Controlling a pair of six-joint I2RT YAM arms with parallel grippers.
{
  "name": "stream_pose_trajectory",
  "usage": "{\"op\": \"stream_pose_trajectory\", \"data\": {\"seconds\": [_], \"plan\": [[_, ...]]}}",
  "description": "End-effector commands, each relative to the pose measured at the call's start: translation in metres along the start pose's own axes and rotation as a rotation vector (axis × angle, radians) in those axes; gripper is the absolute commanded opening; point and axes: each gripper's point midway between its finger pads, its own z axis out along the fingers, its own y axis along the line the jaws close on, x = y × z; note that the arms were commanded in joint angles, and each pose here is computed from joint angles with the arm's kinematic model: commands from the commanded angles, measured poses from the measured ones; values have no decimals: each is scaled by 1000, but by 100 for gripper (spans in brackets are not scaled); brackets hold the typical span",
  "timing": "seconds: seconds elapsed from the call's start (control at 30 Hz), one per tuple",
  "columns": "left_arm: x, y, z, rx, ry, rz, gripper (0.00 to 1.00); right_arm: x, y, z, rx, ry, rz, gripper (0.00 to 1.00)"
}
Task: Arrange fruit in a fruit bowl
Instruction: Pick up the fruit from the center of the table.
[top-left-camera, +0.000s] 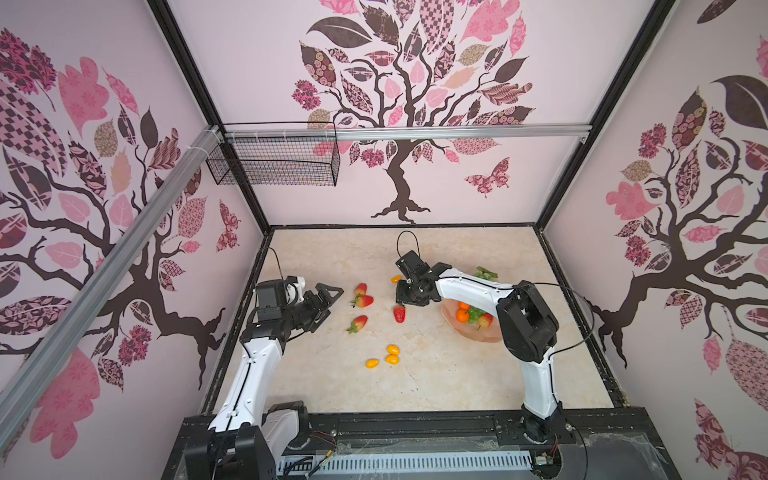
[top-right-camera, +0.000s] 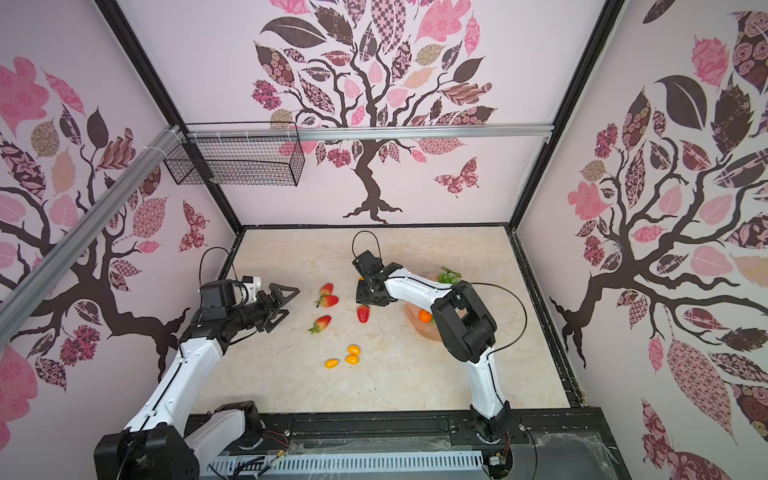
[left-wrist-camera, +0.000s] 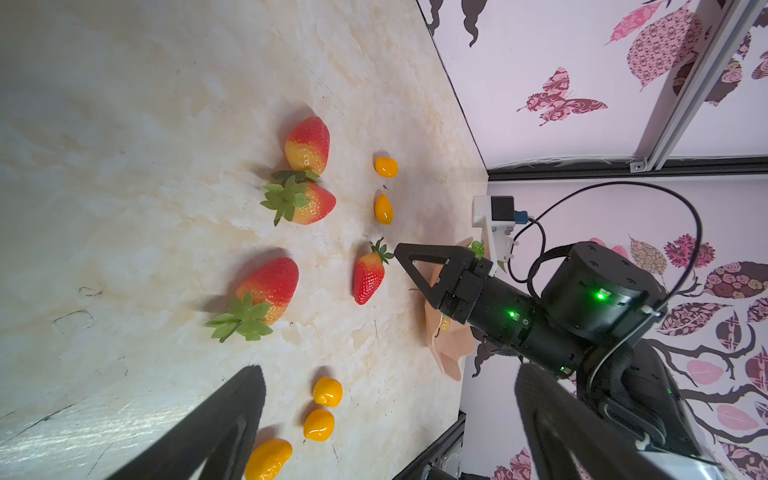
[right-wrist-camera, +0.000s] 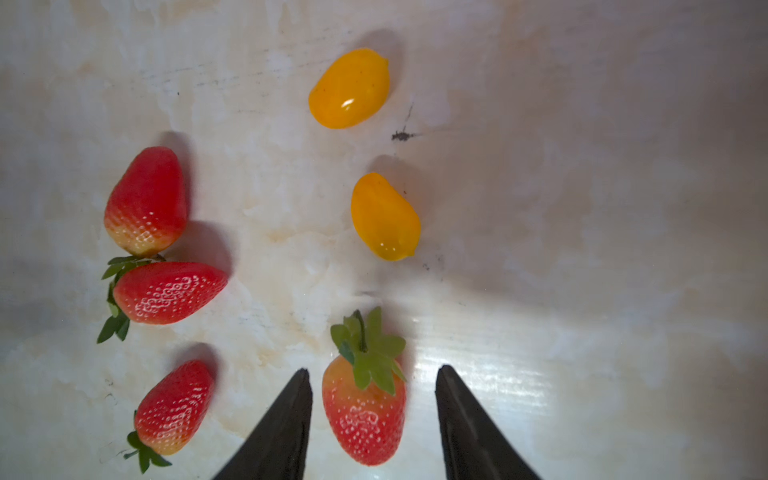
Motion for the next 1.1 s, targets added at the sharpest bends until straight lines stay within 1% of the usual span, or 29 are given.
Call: {"op": "stream_pose_trajectory", "data": {"seconds": [0.0, 0.17, 0.33, 0.47, 0.67, 0.8, 0.97, 1.07], "plan": [[3, 4, 2, 9, 7, -4, 98, 5, -3, 16, 43, 39, -5, 49], [2, 6, 2, 5, 7, -4, 98, 6, -4, 28, 60, 59, -11, 45], [2, 5, 2, 7, 6, -4, 98, 8, -7, 36, 80, 77, -18, 45], [2, 5, 2, 7, 5, -5, 98, 10, -7, 40, 84, 88, -22, 43], [1, 5, 1, 7, 3, -3, 98, 13, -8, 45, 86, 104, -27, 37], [1, 6, 2, 7, 5, -4, 98, 15, -9, 45, 88, 109, -27, 37], [1, 5, 1, 8, 5, -4, 98, 16, -1, 44, 33, 108, -22, 37], [1, 4, 1, 12, 6, -1, 98, 16, 10, 43, -30, 108, -8, 37]]}}
